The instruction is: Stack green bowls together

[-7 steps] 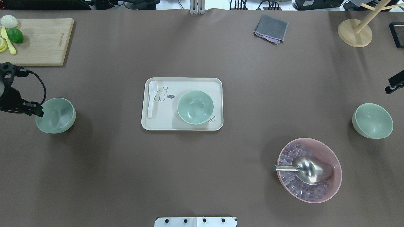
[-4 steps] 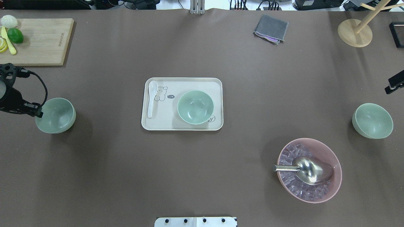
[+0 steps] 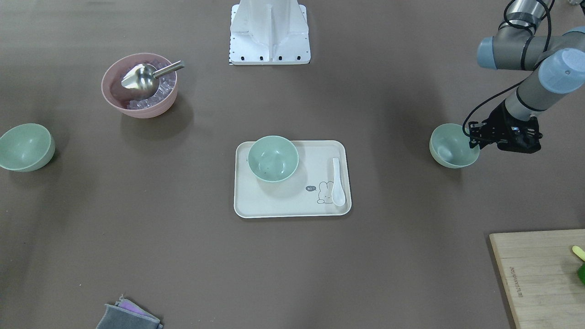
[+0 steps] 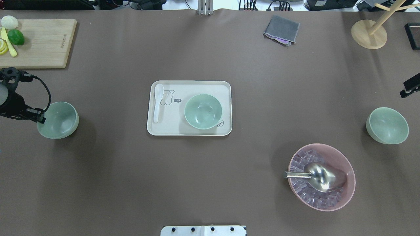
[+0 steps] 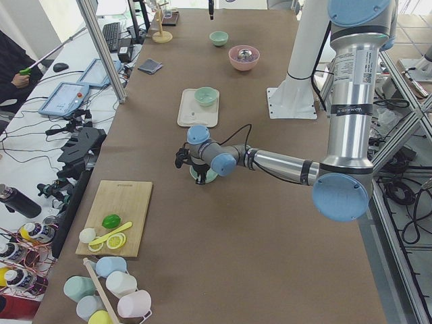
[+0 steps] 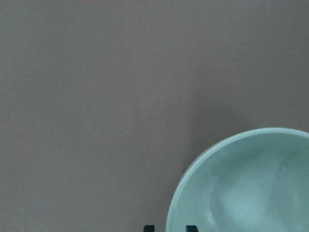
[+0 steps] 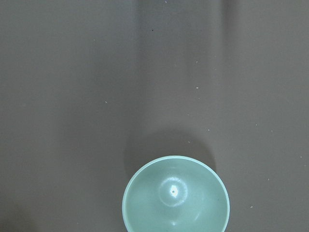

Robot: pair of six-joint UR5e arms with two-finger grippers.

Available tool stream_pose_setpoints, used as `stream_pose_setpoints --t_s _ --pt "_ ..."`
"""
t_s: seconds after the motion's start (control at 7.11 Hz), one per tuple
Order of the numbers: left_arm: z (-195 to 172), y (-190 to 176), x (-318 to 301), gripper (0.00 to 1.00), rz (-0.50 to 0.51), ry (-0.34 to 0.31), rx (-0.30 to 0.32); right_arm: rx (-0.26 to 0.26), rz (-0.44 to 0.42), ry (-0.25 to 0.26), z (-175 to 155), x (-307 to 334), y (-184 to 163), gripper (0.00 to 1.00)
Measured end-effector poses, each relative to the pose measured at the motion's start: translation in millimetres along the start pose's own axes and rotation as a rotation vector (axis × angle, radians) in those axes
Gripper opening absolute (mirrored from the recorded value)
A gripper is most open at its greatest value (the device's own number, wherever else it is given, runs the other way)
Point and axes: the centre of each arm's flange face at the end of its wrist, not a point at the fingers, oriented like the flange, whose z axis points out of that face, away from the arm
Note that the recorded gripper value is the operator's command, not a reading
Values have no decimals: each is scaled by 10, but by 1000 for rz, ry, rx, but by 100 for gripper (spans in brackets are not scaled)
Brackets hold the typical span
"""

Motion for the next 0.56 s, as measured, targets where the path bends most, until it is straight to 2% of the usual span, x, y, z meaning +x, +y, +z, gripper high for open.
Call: stream_pose_setpoints --t_s 0.14,0.56 --pt "-3 0 4 0 0 1 1 0 0 0 0 0 0 100" --pt "-68 11 63 0 5 20 2 1 -4 -6 -13 -18 3 100"
